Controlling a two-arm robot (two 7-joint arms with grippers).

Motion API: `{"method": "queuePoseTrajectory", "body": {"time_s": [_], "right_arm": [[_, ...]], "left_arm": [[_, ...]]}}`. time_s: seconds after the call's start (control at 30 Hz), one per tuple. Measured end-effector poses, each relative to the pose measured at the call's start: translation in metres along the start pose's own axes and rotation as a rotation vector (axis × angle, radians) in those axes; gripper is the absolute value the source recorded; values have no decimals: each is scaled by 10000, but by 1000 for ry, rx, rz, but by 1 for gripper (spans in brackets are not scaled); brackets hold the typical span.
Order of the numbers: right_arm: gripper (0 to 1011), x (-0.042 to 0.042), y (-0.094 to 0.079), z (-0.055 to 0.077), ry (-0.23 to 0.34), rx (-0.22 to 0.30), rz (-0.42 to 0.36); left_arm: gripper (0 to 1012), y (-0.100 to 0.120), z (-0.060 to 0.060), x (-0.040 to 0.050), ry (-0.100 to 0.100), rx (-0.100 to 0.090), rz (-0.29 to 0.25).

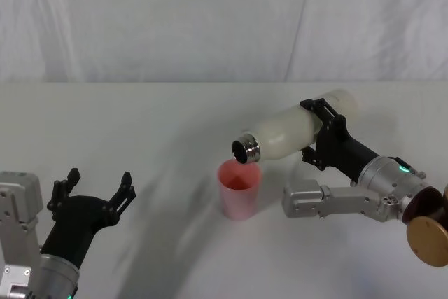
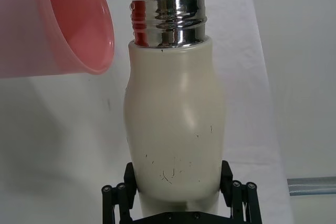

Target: Grasp the thermos with one hand and pour water into the cup lid.

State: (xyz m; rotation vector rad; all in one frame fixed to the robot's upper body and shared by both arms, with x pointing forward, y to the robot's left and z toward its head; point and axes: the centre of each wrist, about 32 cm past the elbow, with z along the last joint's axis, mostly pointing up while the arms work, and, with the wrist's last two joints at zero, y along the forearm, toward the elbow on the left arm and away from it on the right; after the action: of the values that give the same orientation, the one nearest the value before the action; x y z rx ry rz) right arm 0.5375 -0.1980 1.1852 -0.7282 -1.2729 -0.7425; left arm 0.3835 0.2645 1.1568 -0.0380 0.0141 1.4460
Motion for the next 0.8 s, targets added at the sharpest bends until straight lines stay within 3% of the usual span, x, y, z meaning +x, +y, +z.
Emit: {"method": "queuePoseTrajectory", "body": {"time_s": [0.8], "right_arm": [[956, -10, 0, -1, -17, -3, -4]], "left_arm": [[1001, 0, 0, 0, 0, 0, 0]]}}
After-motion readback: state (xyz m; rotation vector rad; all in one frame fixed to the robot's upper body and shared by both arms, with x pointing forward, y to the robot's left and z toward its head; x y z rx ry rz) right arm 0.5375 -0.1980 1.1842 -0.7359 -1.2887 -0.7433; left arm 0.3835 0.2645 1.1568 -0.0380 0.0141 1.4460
